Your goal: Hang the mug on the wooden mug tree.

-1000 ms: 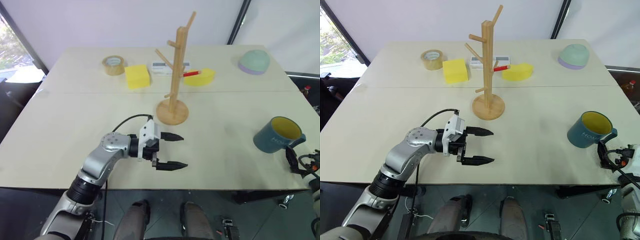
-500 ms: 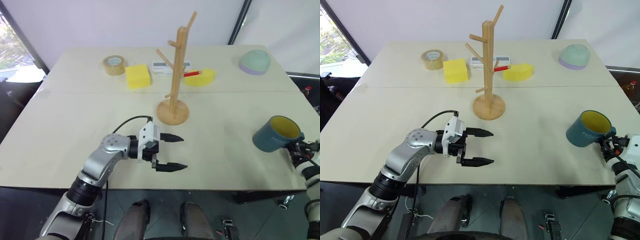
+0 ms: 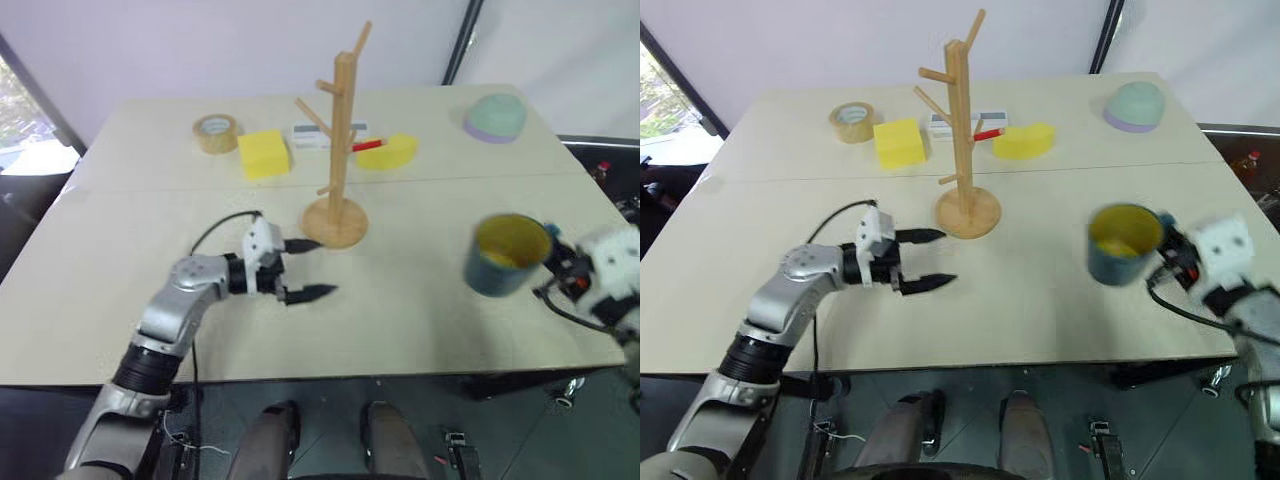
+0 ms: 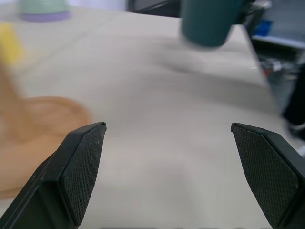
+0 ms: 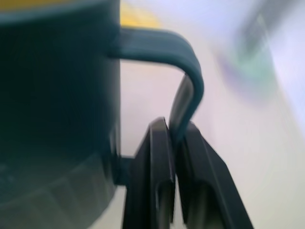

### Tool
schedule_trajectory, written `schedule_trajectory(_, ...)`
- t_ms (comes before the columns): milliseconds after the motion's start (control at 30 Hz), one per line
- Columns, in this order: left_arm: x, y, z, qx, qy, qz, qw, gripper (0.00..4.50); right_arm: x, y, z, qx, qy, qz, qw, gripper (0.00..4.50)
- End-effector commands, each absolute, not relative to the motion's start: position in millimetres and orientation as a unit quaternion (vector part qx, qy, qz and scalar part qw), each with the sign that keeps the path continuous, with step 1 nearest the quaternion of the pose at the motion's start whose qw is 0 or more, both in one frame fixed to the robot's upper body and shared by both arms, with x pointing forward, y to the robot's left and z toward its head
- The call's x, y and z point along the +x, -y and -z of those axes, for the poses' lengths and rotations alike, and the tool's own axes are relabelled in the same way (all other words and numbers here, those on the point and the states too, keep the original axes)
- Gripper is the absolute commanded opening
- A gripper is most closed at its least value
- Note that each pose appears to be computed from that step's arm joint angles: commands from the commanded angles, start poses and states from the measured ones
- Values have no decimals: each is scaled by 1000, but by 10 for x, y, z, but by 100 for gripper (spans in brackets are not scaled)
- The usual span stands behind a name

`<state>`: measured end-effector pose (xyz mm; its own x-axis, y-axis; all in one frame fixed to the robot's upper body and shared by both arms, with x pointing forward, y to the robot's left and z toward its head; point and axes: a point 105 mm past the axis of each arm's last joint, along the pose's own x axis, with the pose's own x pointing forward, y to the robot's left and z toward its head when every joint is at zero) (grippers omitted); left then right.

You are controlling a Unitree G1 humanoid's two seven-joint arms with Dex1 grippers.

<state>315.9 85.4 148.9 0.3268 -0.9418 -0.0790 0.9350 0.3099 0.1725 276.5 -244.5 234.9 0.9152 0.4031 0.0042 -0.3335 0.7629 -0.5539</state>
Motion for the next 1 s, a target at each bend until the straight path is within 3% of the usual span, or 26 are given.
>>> schedule_trajectory(33,3256,-1012,-1650,109,48,560,820,450,2803,2014,-2569,-317,44,-280,905,5)
schedule_trajectory(133,3282,-1047,-1770,95,66,558,822,450,2994,1913,-2649,-373,15,-288,882,5)
schedule_trajectory(433,3185,-1096,-1927,65,81,561,821,450,3613,1730,-2882,-371,47,-326,868,5)
schedule_trajectory(1000,3079,-1214,-1946,63,84,530,841,450,3836,1379,-2912,-392,75,-412,819,5)
